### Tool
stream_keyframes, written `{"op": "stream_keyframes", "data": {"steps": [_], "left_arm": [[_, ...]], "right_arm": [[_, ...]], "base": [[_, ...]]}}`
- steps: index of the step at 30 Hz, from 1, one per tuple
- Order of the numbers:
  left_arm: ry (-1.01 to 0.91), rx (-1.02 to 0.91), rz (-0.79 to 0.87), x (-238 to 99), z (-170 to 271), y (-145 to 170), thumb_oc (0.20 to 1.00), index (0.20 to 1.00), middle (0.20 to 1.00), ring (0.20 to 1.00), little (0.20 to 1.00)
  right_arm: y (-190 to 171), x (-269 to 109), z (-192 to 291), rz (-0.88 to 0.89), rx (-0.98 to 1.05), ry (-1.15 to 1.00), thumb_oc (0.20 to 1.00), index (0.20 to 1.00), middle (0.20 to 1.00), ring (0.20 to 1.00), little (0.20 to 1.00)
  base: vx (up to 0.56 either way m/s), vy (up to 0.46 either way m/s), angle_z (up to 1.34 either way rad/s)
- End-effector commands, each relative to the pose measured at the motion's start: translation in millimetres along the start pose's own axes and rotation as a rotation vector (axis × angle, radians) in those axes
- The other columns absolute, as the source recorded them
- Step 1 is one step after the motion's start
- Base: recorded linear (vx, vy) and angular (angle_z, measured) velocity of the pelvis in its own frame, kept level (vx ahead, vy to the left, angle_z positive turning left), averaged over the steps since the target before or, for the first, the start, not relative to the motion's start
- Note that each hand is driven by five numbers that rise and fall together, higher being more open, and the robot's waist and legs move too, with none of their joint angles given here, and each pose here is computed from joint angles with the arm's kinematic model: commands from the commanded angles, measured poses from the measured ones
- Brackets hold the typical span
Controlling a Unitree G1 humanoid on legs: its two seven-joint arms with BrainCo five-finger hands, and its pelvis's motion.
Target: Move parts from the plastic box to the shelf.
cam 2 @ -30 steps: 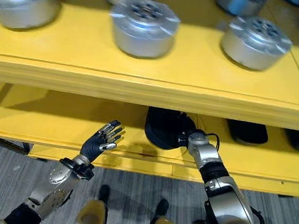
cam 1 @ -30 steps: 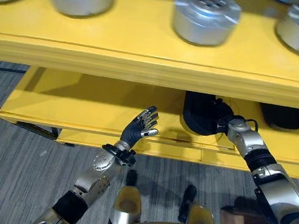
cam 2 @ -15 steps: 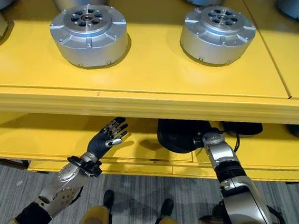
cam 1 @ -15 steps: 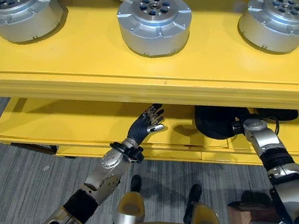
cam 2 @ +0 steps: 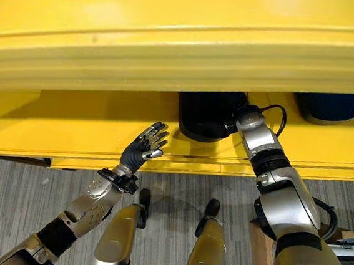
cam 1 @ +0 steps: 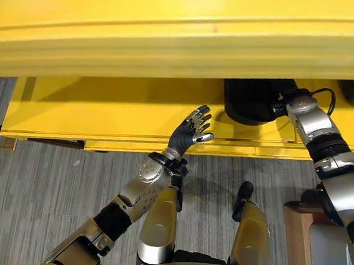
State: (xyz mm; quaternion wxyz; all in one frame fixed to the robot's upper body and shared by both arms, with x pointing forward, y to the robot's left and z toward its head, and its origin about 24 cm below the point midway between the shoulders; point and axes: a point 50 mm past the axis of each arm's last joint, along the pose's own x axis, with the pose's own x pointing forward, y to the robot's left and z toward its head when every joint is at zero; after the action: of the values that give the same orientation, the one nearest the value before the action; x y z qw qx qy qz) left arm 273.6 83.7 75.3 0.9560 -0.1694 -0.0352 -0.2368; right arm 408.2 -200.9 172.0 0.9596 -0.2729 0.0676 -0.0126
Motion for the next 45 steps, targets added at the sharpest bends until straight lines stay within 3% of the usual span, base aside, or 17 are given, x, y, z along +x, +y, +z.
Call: {"op": "stream_keyframes", "data": {"steps": [1,18,37,38,39,40,45], "left_arm": [[-0.101,-0.025,-0.049,-2,12,-15,1.000,1.000,1.000,1.000,1.000],[-0.119,-0.028,-0.083,-5,15,-21,1.000,1.000,1.000,1.000,1.000],[-0.146,-0.028,-0.099,-10,22,-24,1.000,1.000,1.000,1.000,1.000],[-0.147,-0.031,-0.096,-9,23,-25,1.000,1.000,1.000,1.000,1.000],[-0.148,-0.031,-0.096,-9,23,-25,1.000,1.000,1.000,1.000,1.000],[-0.151,-0.030,-0.096,-8,23,-25,1.000,1.000,1.000,1.000,1.000],[-0.153,-0.031,-0.096,-8,23,-26,1.000,1.000,1.000,1.000,1.000]], "right_arm": [[-9,1,36,-0.045,-0.034,-0.126,0.200,0.200,0.200,0.200,0.200],[-65,-4,92,-0.254,-0.156,-0.212,0.200,0.200,0.200,0.200,0.200],[-79,-5,100,-0.348,-0.107,-0.158,0.200,0.200,0.200,0.200,0.200],[-79,-5,99,-0.373,-0.114,-0.149,0.545,0.545,0.545,0.545,0.545],[-79,-5,99,-0.376,-0.114,-0.148,0.545,0.545,0.545,0.545,0.545],[-79,-4,98,-0.368,-0.098,-0.141,1.000,1.000,1.000,1.000,1.000],[-77,-3,91,-0.375,-0.067,-0.107,1.000,1.000,1.000,1.000,1.000]], "base": [[-0.03,-0.006,-0.04],[-0.01,-0.006,0.02],[0.00,-0.002,0.01],[0.00,0.000,0.00],[0.00,0.000,0.00],[0.00,0.000,0.00],[0.00,0.000,0.00]]}}
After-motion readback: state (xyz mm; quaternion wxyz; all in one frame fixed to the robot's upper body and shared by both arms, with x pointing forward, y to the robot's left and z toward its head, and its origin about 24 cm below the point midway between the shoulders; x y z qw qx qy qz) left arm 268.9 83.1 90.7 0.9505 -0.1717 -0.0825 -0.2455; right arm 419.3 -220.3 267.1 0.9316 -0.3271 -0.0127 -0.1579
